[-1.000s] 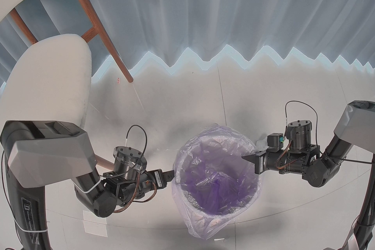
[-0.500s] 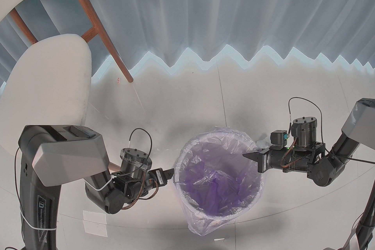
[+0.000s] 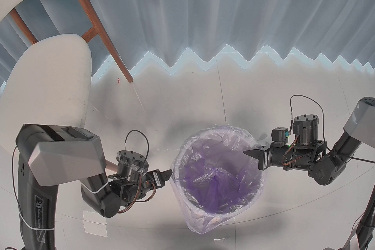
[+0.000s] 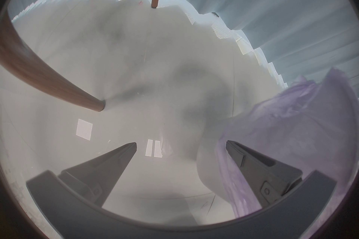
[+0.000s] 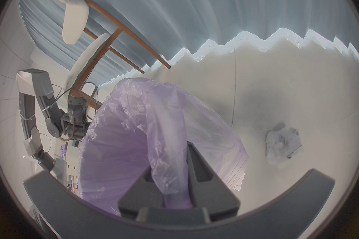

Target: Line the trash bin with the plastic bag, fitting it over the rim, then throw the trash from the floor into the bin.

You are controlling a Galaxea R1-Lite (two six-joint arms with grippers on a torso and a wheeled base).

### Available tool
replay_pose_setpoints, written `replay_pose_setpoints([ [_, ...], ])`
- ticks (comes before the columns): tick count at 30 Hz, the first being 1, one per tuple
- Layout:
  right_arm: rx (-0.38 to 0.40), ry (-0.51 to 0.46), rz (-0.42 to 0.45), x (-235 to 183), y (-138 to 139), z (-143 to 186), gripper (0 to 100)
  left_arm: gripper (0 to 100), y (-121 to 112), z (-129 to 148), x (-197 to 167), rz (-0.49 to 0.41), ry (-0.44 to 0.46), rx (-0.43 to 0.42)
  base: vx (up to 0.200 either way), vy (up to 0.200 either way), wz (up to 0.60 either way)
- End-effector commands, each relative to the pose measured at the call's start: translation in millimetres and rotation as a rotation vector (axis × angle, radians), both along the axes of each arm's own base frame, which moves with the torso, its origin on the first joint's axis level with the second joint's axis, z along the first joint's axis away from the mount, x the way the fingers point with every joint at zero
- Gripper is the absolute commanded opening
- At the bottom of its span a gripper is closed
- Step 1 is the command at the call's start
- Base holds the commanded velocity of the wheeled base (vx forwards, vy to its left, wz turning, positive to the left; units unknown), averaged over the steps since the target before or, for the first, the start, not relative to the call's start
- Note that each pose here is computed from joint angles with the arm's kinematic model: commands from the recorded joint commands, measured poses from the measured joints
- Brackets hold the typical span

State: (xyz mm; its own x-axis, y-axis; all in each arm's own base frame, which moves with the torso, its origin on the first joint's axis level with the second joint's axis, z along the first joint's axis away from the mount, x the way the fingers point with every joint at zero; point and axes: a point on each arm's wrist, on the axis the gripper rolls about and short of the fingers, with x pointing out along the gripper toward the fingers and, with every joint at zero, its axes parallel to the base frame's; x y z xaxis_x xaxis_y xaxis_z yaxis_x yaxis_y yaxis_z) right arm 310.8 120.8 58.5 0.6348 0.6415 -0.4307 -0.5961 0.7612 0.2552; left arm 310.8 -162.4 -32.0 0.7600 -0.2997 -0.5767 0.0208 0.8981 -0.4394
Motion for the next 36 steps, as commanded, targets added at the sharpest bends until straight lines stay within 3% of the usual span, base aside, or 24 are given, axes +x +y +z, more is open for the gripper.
replay_pose_setpoints([
  [1, 0.038, 0.021, -0.031, 3, -1, 2, 0, 100, 9, 41, -33, -0.017, -0.060, -0.030, 0.000, 0.000, 0.00],
  [9, 0.049, 0.067, -0.064, 2, -2, -6, 0, 100, 21, 77, -90, -0.079, -0.091, -0.058, 0.000, 0.000, 0.00],
  [14, 0.015, 0.093, -0.151, 3, 0, -17, 0, 100, 30, 114, -110, -0.080, -0.208, -0.180, 0.000, 0.000, 0.00],
  [16, 0.033, 0.121, -0.213, 2, 5, -19, 0, 100, 37, 128, -121, -0.069, -0.251, -0.243, 0.000, 0.000, 0.00],
  [19, 0.130, 0.158, -0.314, 1, 22, -13, 0, 100, 48, 153, -146, -0.066, -0.330, -0.387, 0.000, 0.000, 0.00],
  [22, 0.192, 0.157, -0.391, 0, 38, -13, 0, 100, 61, 156, -164, -0.050, -0.330, -0.432, 0.000, 0.000, 0.00],
  [25, 0.203, 0.143, -0.471, 0, 49, -23, 0, 100, 72, 152, -179, -0.020, -0.301, -0.467, 0.000, 0.000, 0.00],
  [28, 0.229, 0.104, -0.493, 1, 57, -31, 0, 100, 78, 161, -184, 0.015, -0.333, -0.538, 0.000, 0.000, 0.00],
  [31, 0.240, 0.049, -0.515, 3, 65, -39, 0, 100, 83, 166, -186, 0.051, -0.368, -0.552, 0.000, 0.000, 0.00],
  [36, 0.223, -0.009, -0.548, 2, 78, -56, 0, 100, 87, 163, -187, 0.111, -0.351, -0.520, 0.000, 0.000, 0.00],
])
